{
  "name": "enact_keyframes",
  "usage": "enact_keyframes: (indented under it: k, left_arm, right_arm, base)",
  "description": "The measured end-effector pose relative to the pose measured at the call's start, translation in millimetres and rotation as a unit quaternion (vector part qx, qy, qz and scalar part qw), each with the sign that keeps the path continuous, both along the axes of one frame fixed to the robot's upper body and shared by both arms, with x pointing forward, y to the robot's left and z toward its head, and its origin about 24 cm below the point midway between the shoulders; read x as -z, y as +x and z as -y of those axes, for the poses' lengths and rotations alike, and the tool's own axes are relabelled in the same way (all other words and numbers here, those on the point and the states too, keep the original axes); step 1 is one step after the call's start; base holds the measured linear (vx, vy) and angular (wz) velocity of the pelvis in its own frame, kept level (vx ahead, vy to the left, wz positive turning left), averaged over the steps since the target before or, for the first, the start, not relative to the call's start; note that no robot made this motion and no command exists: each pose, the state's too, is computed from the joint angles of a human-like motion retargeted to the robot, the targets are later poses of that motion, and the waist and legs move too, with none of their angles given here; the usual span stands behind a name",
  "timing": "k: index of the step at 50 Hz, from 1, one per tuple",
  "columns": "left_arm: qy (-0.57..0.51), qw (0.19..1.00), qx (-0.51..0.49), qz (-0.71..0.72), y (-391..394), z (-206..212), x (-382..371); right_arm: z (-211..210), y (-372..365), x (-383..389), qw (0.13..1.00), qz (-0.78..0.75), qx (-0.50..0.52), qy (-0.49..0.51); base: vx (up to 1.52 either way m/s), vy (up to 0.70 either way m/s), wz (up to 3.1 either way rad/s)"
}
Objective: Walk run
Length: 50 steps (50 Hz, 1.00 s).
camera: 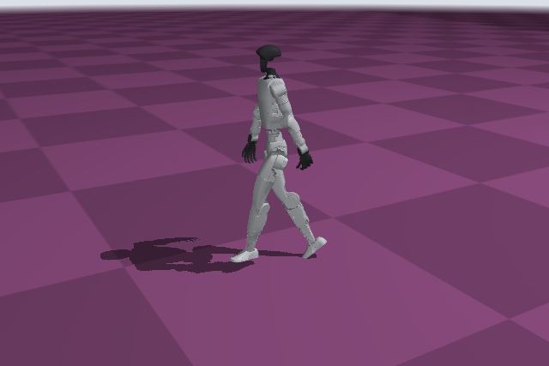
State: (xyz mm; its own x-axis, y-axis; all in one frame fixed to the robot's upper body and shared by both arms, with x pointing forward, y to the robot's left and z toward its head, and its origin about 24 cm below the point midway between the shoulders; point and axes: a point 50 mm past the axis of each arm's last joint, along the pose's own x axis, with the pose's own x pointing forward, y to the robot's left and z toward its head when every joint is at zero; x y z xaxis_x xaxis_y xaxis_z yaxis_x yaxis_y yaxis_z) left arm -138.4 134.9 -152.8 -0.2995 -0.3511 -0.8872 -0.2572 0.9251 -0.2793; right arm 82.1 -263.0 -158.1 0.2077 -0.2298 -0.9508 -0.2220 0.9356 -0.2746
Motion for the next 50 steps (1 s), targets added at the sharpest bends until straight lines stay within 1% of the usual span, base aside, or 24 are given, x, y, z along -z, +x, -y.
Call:
enact_keyframes:
  k: [3,5,8,12,15,18,20,23,27,30,32,37,40,45,50]
  left_arm:
    - [0.018,1.000,0.009,0.023,13.6,-14.5,4.6]
    - [0.039,0.997,0.028,0.062,39.3,-27.0,12.3]
    - [0.093,0.981,0.040,0.165,103.8,-46.5,23.9]
    - [0.145,0.933,0.038,0.328,201.5,-61.2,20.2]
    - [0.164,0.880,0.031,0.444,266.9,-71.9,0.9]
    - [0.167,0.832,0.032,0.529,316.0,-80.4,-23.3]
    - [0.165,0.808,0.042,0.565,336.6,-84.1,-36.5]
    - [0.169,0.795,0.061,0.580,346.2,-90.2,-44.2]
    - [0.182,0.823,0.075,0.532,318.3,-90.4,-26.7]
    - [0.176,0.875,0.079,0.445,265.6,-87.1,-1.8]
    - [0.155,0.914,0.086,0.364,215.8,-79.1,13.8]
    - [0.088,0.974,0.110,0.176,109.4,-52.6,24.0]
    - [0.035,0.984,0.132,0.114,60.4,-34.0,18.5]
    - [0.010,0.990,0.132,0.058,-0.7,-17.5,2.2]
    - [0.011,0.995,0.091,-0.036,-39.1,-9.6,-15.1]
  right_arm:
    - [-21.8,-38.8,11.4,0.999,-0.039,0.023,0.028]
    - [-30.4,-65.0,14.5,0.994,-0.073,0.054,0.054]
    - [-56.0,-103.0,17.1,0.978,-0.141,0.076,0.136]
    - [-81.6,-154.9,11.6,0.953,-0.214,0.087,0.195]
    - [-97.3,-191.1,3.7,0.932,-0.276,0.071,0.223]
    - [-105.9,-216.1,-4.4,0.910,-0.331,0.029,0.248]
    - [-108.5,-227.4,-8.9,0.897,-0.357,-0.002,0.260]
    - [-105.6,-232.8,-11.5,0.887,-0.375,-0.040,0.265]
    - [-92.1,-229.8,-10.6,0.896,-0.377,-0.041,0.232]
    - [-79.1,-214.3,-5.8,0.912,-0.364,-0.010,0.187]
    - [-73.0,-196.3,-0.4,0.928,-0.333,0.019,0.167]
    - [-47.0,-106.8,12.8,0.966,-0.209,0.066,0.139]
    - [-33.5,-41.9,12.8,0.988,-0.098,0.079,0.093]
    - [-16.3,56.4,-10.5,0.992,0.109,0.050,0.030]
    - [2.3,116.7,-45.1,0.974,0.224,0.003,-0.002]
  base:
    - [1.29,0.00,0.56]
    - [1.09,-0.07,1.40]
    - [0.97,-0.03,1.34]
    - [0.87,-0.08,1.70]
    - [0.91,-0.26,2.06]
    - [0.94,-0.34,1.58]
    - [0.97,-0.44,1.34]
    - [0.99,-0.51,0.78]
    - [1.10,-0.68,0.66]
    - [1.01,-0.71,0.66]
    - [1.11,-0.80,-0.08]
    - [0.92,-0.55,-0.19]
    - [0.91,-0.42,-0.64]
    - [0.96,-0.35,-1.39]
    - [1.04,-0.25,-0.09]
